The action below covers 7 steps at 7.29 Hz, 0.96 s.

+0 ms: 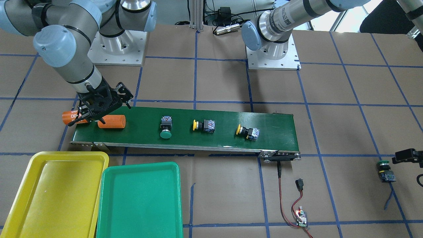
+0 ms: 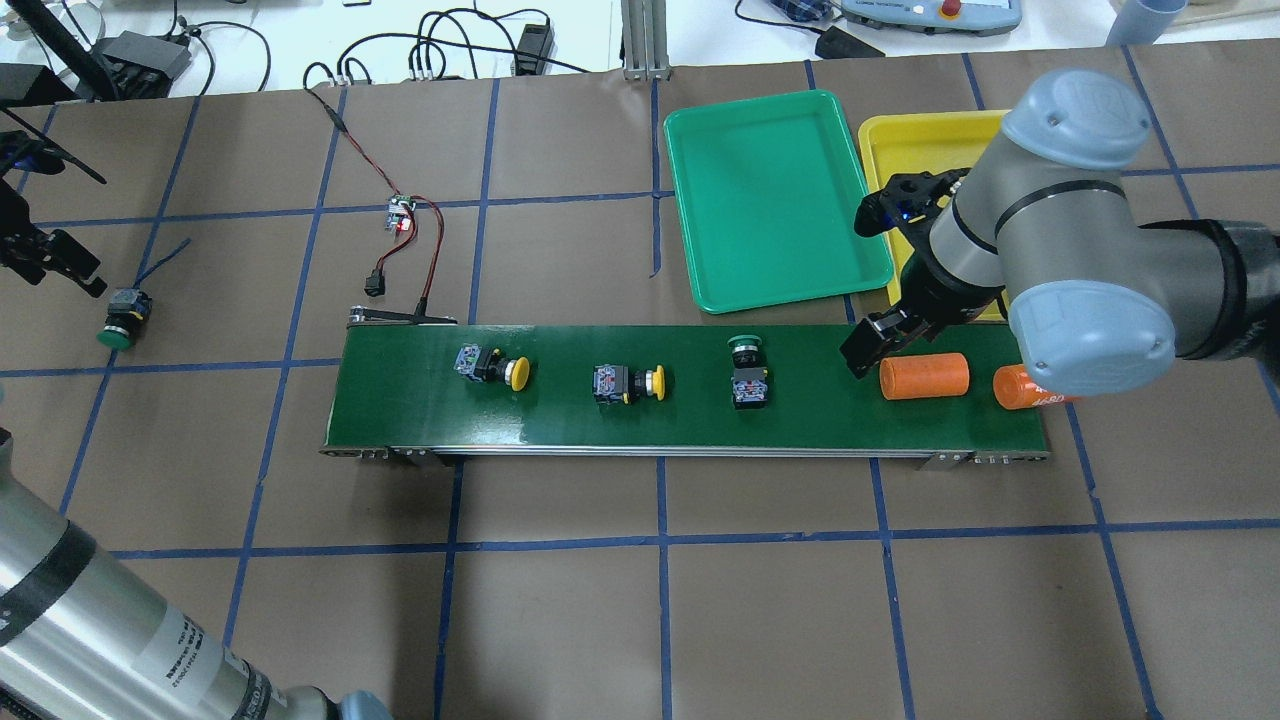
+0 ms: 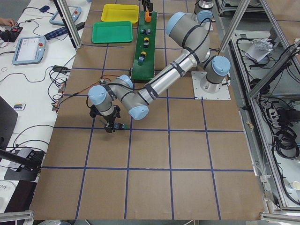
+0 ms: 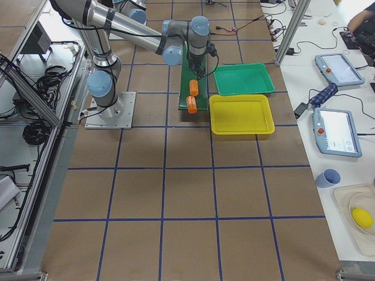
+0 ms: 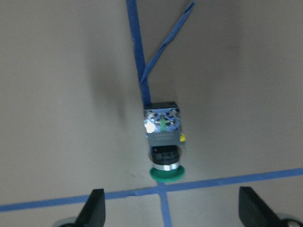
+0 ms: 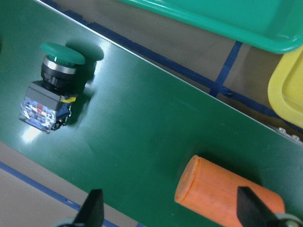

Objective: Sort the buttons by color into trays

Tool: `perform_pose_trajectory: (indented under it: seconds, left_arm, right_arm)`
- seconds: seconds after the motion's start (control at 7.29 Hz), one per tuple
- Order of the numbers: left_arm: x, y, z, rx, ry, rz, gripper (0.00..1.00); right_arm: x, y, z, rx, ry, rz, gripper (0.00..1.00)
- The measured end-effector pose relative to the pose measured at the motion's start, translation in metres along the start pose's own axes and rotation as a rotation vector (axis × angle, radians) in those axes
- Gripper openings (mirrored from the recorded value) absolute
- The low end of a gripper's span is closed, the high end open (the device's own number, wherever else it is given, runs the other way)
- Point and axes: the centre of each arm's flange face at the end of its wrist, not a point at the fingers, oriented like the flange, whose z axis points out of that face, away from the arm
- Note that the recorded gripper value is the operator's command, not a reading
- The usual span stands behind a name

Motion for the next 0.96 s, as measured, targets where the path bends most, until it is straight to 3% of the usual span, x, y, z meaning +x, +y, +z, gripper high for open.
perform_pose_trajectory:
  seconds: [0.41,0.55,0.69,0.82,0.96]
  left_arm:
    - [0.016,-0.025,0.031,-0.012,0.022,0.08,1.0]
    - [0.014,-0.027,0.04,-0.008,0.025,0.074,0.8]
    - [0.011,-0.028,0.048,0.0,0.024,0.066,0.29]
    - [0.009,-0.029,0.052,0.004,0.025,0.056,0.05]
    - [0.01,-0.029,0.053,0.003,0.028,0.031,0.0]
  right_arm:
    - [-0.039,-0.016,0.029,-0.047,0.002,0.207,1.0]
    - [-0.044,-0.021,0.038,-0.06,0.006,0.258,1.0]
    - [-0.046,-0.024,0.047,-0.075,0.028,0.283,1.0]
    - [-0.046,-0.025,0.053,-0.084,0.051,0.295,1.0]
    - [-0.047,-0.027,0.058,-0.086,0.059,0.3,1.0]
